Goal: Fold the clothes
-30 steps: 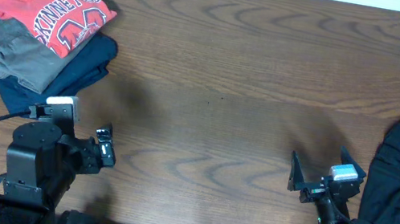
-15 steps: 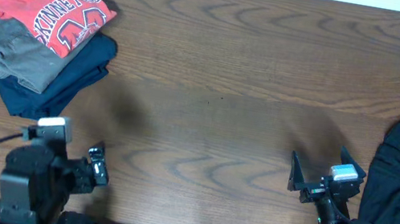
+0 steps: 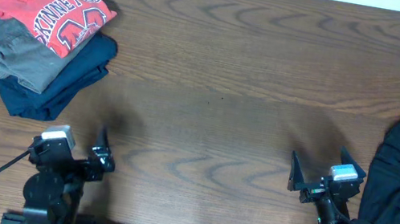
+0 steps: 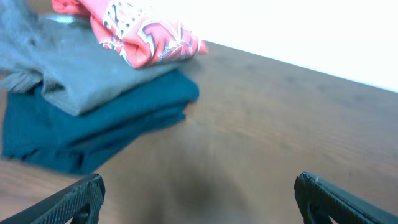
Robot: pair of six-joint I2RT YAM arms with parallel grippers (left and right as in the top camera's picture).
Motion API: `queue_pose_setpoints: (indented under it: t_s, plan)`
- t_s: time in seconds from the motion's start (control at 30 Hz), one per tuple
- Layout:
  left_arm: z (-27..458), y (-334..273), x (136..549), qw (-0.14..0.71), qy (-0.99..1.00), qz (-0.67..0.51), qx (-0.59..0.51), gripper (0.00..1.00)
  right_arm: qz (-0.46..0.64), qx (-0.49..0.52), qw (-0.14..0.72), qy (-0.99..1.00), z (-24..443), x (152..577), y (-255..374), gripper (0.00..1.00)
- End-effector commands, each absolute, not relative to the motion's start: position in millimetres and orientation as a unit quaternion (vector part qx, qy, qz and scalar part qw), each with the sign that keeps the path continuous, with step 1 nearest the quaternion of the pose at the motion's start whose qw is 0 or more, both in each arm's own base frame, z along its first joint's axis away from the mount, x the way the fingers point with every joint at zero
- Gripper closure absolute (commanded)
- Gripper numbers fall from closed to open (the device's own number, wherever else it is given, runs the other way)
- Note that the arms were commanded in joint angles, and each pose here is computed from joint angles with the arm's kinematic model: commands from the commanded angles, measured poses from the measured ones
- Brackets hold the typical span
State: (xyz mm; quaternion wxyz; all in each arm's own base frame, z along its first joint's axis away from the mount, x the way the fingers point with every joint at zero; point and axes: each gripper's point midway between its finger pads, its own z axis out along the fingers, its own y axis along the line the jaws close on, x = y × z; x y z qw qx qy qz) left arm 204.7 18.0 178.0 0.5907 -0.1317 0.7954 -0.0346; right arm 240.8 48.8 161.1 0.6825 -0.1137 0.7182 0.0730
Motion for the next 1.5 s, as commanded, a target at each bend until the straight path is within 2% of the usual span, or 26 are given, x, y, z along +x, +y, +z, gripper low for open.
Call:
queue_pose_setpoints:
  t_s: [0.0,0.33,0.6,1.47]
  plan:
    - [176,20,216,0.618,0.774,-0.035,-0.132,0.02,0.078,-0.123,0.683,0.716,161,240,53,0.01]
    - [181,16,246,0.711,0.691,-0.058,-0.114,0.02,0.078,-0.123,0.683,0.716,161,240,53,0.01]
    - [138,3,244,0.648,0.752,-0.079,-0.097,0.02,0.078,-0.123,0.683,0.716,161,240,53,0.01]
    - [138,2,244,0.647,0.752,-0.081,-0.095,0.02,0.078,-0.123,0.683,0.716,161,240,53,0.01]
